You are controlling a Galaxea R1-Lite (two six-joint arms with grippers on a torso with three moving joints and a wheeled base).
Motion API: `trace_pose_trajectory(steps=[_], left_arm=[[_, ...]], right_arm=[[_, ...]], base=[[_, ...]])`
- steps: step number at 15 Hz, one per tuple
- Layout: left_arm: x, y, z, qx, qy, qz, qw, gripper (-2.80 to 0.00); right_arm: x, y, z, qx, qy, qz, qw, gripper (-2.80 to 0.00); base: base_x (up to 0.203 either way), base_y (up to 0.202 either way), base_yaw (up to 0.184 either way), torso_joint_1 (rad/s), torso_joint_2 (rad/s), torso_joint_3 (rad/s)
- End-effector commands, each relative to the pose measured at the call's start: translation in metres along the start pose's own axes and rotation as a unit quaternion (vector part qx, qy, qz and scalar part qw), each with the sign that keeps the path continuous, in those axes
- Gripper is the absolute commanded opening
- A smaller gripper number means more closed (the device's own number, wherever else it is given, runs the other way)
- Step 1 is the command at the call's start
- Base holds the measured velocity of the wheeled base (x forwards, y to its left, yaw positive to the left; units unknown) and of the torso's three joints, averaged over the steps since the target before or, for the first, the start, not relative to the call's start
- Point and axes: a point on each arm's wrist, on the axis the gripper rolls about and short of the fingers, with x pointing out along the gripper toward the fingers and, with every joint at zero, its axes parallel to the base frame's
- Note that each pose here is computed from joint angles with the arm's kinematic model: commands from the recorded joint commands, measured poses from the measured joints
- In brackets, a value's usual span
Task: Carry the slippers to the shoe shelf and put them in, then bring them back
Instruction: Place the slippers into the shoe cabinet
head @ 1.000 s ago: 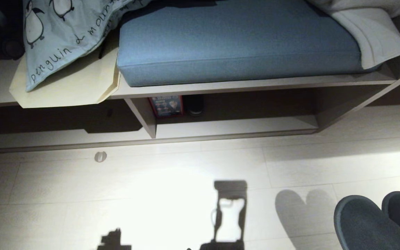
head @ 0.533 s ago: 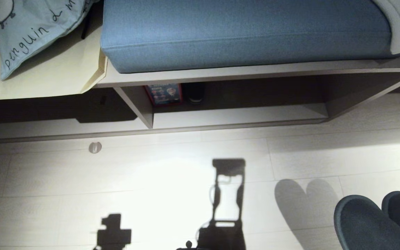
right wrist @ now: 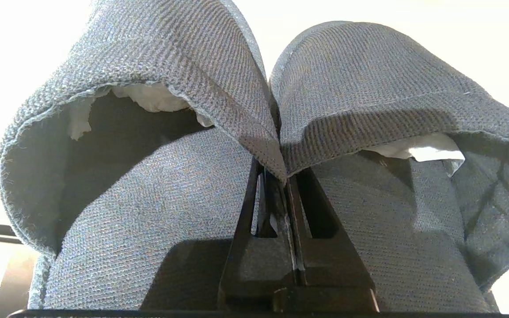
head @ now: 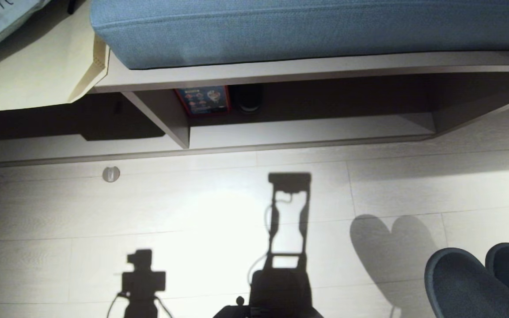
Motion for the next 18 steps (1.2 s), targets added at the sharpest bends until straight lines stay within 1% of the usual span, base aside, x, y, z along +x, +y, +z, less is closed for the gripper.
trace_pose_trajectory(steps=[1, 18], left_arm=[[0.0001, 0.0000, 0.0000, -0.001, 0.000, 0.000, 1.0000, -2.80], [0.0001, 0.0000, 0.0000, 0.000, 0.000, 0.000, 1.0000, -2.80]], right_arm=[[0.0000, 0.0000, 0.0000, -0.001, 0.000, 0.001, 1.000, -2.80], [0.0000, 0.0000, 0.0000, -0.001, 0.000, 0.001, 1.000, -2.80]], base=[[0.000, 0.000, 0.000, 0.002, 0.00, -0.202], [0.000, 0.000, 0.000, 0.002, 0.00, -0.197]])
